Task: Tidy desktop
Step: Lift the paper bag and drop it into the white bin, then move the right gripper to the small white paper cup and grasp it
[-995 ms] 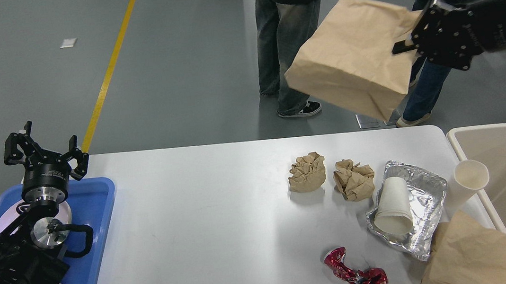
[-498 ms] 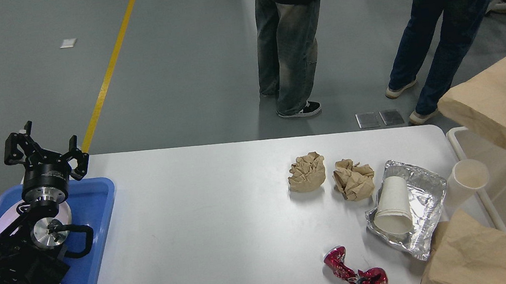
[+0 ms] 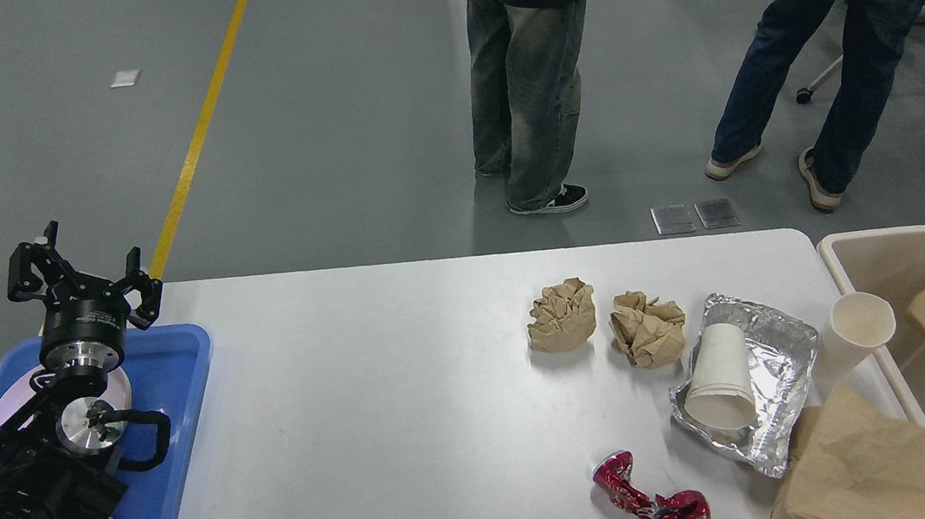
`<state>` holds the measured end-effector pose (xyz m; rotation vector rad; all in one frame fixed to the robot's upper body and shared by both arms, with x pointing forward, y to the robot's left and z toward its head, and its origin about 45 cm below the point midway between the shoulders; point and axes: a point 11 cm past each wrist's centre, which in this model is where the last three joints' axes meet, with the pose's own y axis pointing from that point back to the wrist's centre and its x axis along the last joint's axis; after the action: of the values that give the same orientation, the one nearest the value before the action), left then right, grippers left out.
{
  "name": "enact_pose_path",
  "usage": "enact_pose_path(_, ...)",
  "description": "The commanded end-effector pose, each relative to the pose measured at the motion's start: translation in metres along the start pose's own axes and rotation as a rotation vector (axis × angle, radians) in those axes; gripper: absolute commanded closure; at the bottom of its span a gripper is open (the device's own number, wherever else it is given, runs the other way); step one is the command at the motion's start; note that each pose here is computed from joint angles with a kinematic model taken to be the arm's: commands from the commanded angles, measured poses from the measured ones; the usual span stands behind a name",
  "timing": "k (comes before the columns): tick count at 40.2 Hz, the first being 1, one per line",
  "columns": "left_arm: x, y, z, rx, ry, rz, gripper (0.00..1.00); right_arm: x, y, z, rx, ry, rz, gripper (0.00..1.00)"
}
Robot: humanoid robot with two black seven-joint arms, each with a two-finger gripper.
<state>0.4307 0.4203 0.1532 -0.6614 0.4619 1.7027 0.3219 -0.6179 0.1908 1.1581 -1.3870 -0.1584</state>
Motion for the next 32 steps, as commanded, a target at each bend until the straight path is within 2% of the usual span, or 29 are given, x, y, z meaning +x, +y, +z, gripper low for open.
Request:
enact_pose_path(1,0.000,0.000,0.000,0.000,0.000,0.000,0.04,-0.017,-0.005,-0.005,0.002,0.025,-0.032,0.00)
enact_pose_path(6,0.000,0.000,0.000,0.000,0.000,0.000,0.04,-0.020,-0.004,-0.034,0.035,0.088,-0.038,0.00)
enact_pose_path(11,0.000,0.000,0.000,0.000,0.000,0.000,0.04,0.005,0.015,-0.095,0.093,0.238,0.006,0.00)
enact_pose_path(12,0.000,0.000,0.000,0.000,0.000,0.000,0.04,0.011,0.025,-0.119,0.109,0.316,0.012,0.00)
enact_pose_path(17,0.000,0.000,0.000,0.000,0.000,0.000,0.04,0.014,0.057,-0.184,0.169,0.451,-0.008,0.00)
enact_pose_path(23,0.000,0.000,0.000,0.000,0.000,0.000,0.04,0.001,0.114,-0.249,0.257,0.532,-0.205,0.00)
enact_pose_path(24,0.000,0.000,0.000,0.000,0.000,0.000,0.04,-0.002,0.137,-0.268,0.286,0.561,-0.270,0.00)
enact_pose_path(32,0.000,0.000,0.000,0.000,0.000,0.000,0.04,-0.022,0.222,-0.307,0.335,0.706,-0.541,0.00)
